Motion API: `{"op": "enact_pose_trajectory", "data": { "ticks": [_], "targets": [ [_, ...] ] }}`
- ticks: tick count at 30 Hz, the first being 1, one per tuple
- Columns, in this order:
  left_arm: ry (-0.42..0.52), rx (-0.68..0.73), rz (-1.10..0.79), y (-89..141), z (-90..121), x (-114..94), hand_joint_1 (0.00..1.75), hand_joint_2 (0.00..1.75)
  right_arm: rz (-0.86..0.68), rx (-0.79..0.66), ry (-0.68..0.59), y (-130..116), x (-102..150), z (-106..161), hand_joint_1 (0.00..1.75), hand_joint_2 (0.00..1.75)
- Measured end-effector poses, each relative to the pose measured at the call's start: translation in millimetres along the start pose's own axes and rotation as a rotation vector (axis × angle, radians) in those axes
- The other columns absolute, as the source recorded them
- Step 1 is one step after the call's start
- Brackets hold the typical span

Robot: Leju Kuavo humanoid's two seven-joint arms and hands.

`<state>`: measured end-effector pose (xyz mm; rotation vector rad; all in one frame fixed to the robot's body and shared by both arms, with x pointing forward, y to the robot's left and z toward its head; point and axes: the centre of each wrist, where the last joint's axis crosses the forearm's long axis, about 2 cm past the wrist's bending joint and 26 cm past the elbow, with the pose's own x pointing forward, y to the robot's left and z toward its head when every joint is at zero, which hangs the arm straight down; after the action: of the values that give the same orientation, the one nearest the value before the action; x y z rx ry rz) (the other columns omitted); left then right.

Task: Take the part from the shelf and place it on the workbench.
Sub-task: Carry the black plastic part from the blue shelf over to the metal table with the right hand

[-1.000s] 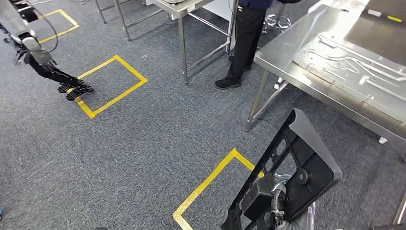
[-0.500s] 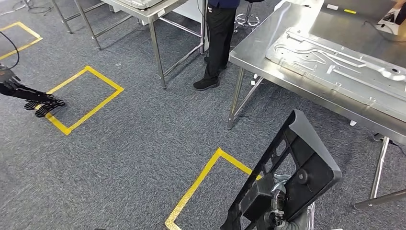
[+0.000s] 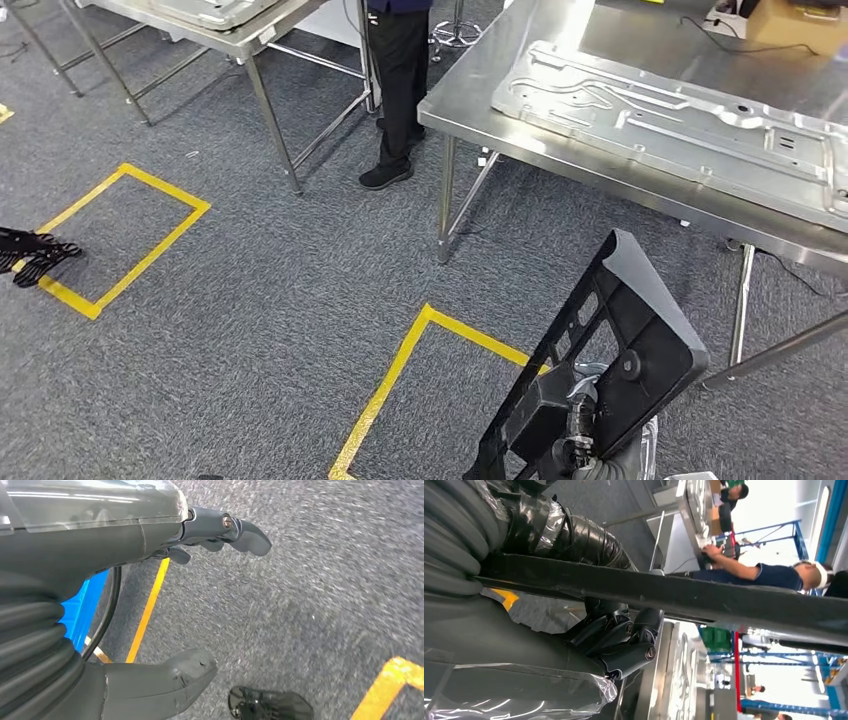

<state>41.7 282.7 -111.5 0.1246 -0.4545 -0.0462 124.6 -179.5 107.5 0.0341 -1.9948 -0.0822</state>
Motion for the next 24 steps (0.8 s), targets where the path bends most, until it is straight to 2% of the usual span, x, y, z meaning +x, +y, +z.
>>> {"op": "enact_pose_trajectory", "data": {
  "ticks": [24],
  "targets": [
    [0.008,-0.004,0.000,-0.6,1.4,-3.7,0.00,1.75,0.006,0.000,0.019,0.3,-2.0,-0.1,1.75,1.75]
  ]
}}
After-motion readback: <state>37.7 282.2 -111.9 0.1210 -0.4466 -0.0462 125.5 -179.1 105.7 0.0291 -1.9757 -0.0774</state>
